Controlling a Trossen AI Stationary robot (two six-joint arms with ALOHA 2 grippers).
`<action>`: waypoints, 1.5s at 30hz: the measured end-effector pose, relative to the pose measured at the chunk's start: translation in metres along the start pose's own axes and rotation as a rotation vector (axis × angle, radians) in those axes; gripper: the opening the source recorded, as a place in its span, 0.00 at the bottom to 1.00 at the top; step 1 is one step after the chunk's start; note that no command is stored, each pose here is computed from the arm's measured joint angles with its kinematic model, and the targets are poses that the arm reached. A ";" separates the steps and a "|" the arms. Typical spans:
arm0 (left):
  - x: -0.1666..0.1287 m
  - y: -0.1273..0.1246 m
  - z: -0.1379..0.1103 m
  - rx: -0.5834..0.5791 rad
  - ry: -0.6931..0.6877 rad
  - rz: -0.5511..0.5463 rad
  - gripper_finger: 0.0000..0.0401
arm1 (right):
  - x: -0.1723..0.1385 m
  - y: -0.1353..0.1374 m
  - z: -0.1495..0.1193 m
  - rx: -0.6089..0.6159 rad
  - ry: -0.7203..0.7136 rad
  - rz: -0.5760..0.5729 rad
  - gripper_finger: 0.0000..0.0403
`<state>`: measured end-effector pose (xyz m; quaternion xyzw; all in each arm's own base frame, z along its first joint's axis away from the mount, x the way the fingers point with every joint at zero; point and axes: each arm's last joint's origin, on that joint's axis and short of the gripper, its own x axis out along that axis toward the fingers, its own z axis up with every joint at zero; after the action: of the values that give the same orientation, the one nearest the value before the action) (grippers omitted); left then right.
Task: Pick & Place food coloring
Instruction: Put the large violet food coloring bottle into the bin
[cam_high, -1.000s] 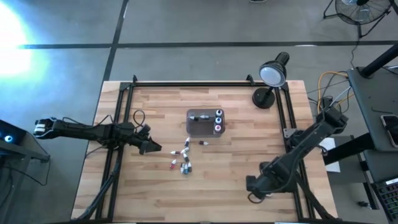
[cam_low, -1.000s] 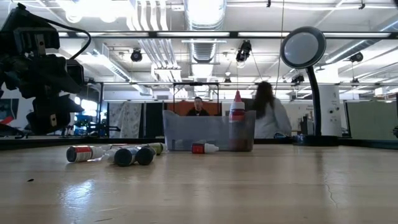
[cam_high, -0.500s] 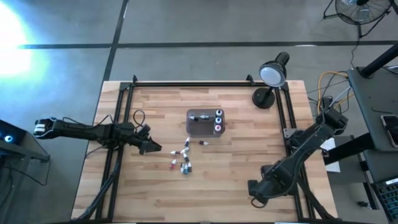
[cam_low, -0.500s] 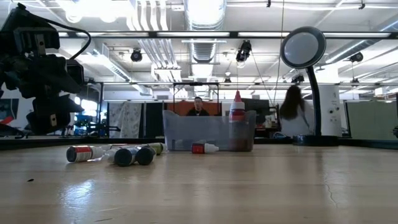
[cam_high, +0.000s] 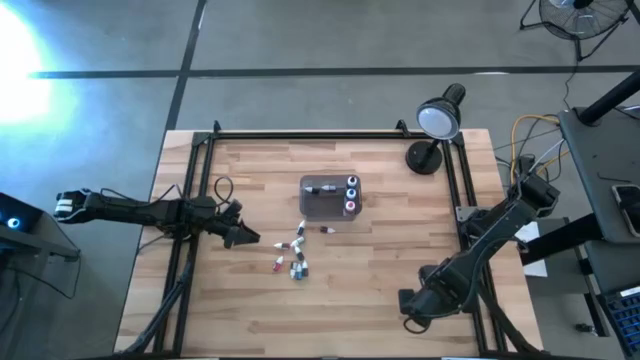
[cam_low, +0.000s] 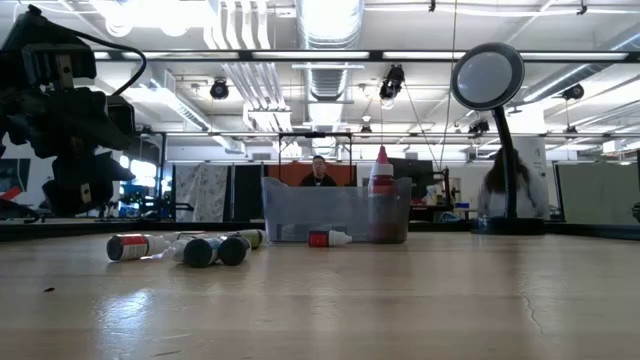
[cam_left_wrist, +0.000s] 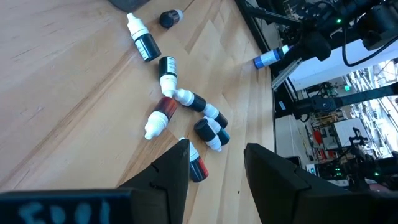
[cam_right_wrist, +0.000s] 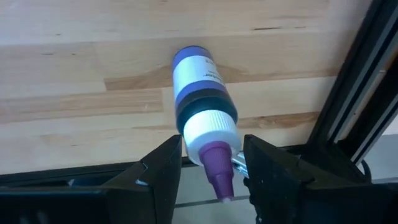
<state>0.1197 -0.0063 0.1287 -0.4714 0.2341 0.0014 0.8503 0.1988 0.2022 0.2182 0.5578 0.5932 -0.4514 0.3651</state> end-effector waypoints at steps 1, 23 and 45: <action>0.000 0.000 0.000 0.000 0.000 0.000 0.33 | 0.000 0.000 0.000 0.000 0.000 0.000 0.40; 0.000 0.000 0.000 0.000 0.000 0.000 0.33 | -0.026 0.027 0.007 -0.202 -0.093 0.203 0.25; 0.000 0.000 0.000 -0.075 -0.002 0.001 0.33 | -0.173 0.184 0.122 -0.851 -0.561 0.063 0.24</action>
<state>0.1197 -0.0062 0.1288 -0.5030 0.2331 0.0110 0.8322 0.3922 0.0245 0.3167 0.2346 0.5866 -0.2908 0.7186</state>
